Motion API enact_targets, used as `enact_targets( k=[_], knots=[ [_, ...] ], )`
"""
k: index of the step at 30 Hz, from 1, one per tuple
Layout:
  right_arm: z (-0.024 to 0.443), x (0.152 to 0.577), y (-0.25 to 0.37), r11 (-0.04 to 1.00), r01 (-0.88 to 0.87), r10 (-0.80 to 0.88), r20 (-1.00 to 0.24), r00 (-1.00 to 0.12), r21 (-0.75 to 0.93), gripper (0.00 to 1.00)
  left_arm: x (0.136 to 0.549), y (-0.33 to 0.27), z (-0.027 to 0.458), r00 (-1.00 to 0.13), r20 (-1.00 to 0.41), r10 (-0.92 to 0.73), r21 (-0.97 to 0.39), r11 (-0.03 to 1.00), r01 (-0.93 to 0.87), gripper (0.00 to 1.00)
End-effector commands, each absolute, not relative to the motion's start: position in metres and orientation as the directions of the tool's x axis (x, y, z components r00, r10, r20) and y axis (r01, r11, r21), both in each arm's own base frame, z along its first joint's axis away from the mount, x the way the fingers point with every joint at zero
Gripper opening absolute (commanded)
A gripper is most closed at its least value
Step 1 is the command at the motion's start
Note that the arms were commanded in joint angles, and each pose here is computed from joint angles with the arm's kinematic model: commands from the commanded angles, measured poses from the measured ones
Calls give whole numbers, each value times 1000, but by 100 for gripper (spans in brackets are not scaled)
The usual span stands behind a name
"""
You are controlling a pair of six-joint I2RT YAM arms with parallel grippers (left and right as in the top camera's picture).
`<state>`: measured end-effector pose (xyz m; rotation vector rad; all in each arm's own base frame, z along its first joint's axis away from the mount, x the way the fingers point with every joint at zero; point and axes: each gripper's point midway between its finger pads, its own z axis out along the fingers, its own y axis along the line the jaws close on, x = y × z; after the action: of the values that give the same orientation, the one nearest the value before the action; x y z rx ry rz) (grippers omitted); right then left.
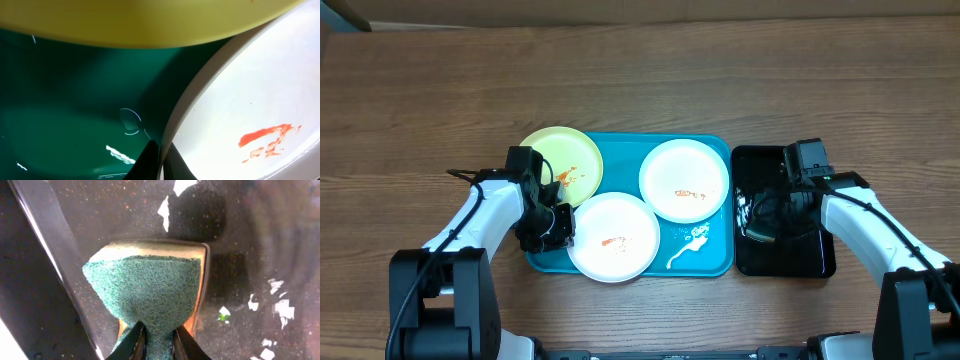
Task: Clean dirty plates on tray and stack at the side
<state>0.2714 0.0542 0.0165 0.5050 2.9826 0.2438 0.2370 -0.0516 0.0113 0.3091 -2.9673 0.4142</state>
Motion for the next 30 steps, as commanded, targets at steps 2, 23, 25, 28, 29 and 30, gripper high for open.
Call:
enact_targets(
  k=[2,23,25,28,29,30],
  knots=[
    [14,267,51,935,322,335,-72,-939,146,17,245,-52,14,-971,142,-193,-259,939,-225,8],
    [94,310,55,954,233,271,-209,-940,189,4,246,-52,14,-971,137,-193,-260,939,-224,4],
    [118,316,57,958,208,253,-238,-938,198,4,247,-52,14,-972,133,-193,-261,939,-223,4],
    [133,318,60,956,198,250,-247,-936,218,4,249,-52,14,-973,127,-194,-263,939,-221,4],
    [134,317,65,952,183,242,-238,-941,244,4,248,-52,14,-973,128,-194,-263,939,-222,4],
    [135,314,78,946,127,199,-222,-955,298,4,248,-52,14,-973,128,-194,-263,939,-222,4]
  ],
)
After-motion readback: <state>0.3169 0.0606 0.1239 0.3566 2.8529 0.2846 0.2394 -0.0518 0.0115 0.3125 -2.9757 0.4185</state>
